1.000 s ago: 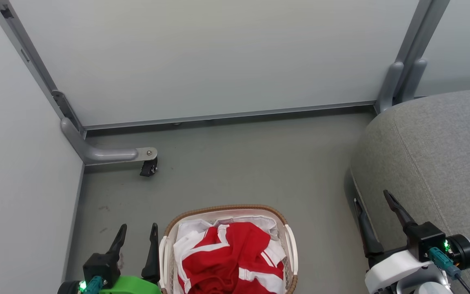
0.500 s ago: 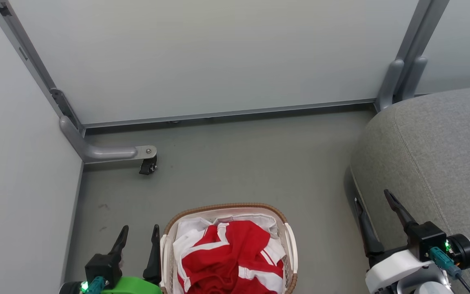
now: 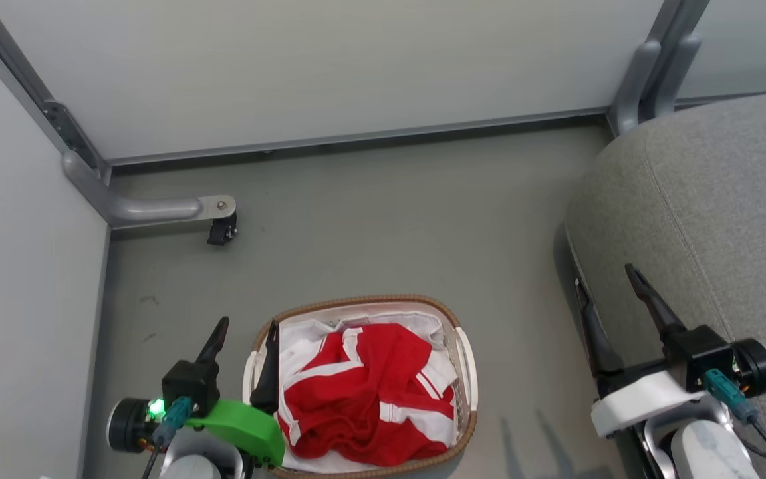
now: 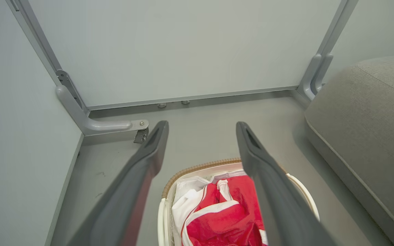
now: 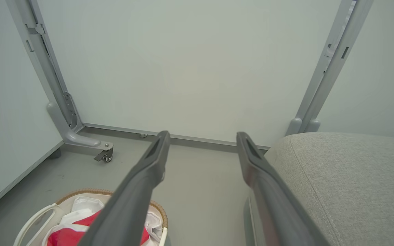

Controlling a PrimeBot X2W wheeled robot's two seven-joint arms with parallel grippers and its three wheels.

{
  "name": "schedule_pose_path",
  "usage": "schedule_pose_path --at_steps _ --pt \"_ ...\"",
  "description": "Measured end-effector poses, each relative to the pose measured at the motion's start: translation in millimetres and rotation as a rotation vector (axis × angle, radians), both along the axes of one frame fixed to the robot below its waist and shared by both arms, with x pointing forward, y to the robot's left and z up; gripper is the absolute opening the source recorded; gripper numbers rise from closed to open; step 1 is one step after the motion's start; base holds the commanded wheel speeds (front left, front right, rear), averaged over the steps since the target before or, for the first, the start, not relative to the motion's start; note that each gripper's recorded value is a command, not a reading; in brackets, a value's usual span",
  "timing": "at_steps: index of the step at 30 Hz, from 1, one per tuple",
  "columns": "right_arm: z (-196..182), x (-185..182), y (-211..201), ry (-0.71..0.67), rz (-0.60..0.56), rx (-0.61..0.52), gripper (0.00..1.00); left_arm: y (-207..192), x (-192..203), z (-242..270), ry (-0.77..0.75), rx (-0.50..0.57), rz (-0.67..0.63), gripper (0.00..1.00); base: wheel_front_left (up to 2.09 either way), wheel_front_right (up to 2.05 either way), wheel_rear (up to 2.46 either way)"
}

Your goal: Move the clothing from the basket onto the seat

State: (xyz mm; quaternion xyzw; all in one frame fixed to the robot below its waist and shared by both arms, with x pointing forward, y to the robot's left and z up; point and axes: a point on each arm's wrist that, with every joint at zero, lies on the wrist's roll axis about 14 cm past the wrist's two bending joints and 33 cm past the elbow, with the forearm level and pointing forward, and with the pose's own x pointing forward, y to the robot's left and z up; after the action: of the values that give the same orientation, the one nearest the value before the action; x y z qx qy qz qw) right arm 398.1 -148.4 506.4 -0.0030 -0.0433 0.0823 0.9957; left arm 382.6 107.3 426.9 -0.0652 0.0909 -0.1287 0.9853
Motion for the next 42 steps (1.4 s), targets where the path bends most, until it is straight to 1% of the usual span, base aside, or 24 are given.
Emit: schedule_pose_path --at_steps 5,9,14,19,25,30,40,42 --pt "0.3 23.4 -2.5 -0.012 -0.007 -0.002 1.00 -16.9 24.3 -20.2 0.049 0.035 -0.068 1.00 0.00 0.00 0.00" --pt "-3.8 44.7 -6.0 -0.014 -0.015 0.001 1.00 -37.6 30.1 -59.9 0.164 0.064 -0.152 1.00 0.00 0.00 0.00" --pt "-22.8 65.9 -15.9 0.018 -0.041 0.001 1.00 -66.9 35.7 -101.8 0.278 0.079 -0.269 1.00 0.00 0.00 0.00" --pt "-47.5 82.8 -22.4 0.062 -0.055 0.009 1.00 -82.7 35.6 -144.5 0.377 0.112 -0.366 1.00 0.00 0.00 0.00" --pt "-79.9 95.4 -29.0 0.123 -0.070 0.017 1.00 -95.7 26.8 -191.7 0.489 0.129 -0.452 1.00 0.00 0.00 0.00" --pt "-104.2 101.0 -33.2 0.168 -0.077 0.016 1.00 -103.2 22.1 -222.1 0.549 0.134 -0.503 1.00 0.00 0.00 0.00" --pt "-142.0 102.6 -45.3 0.246 -0.102 0.006 1.00 -100.3 11.4 -277.8 0.672 0.162 -0.540 1.00 0.00 0.00 0.00" --pt "-147.6 100.3 -49.2 0.261 -0.111 0.001 1.00 -104.0 8.9 -284.3 0.688 0.155 -0.545 0.66 0.00 0.00 0.00"
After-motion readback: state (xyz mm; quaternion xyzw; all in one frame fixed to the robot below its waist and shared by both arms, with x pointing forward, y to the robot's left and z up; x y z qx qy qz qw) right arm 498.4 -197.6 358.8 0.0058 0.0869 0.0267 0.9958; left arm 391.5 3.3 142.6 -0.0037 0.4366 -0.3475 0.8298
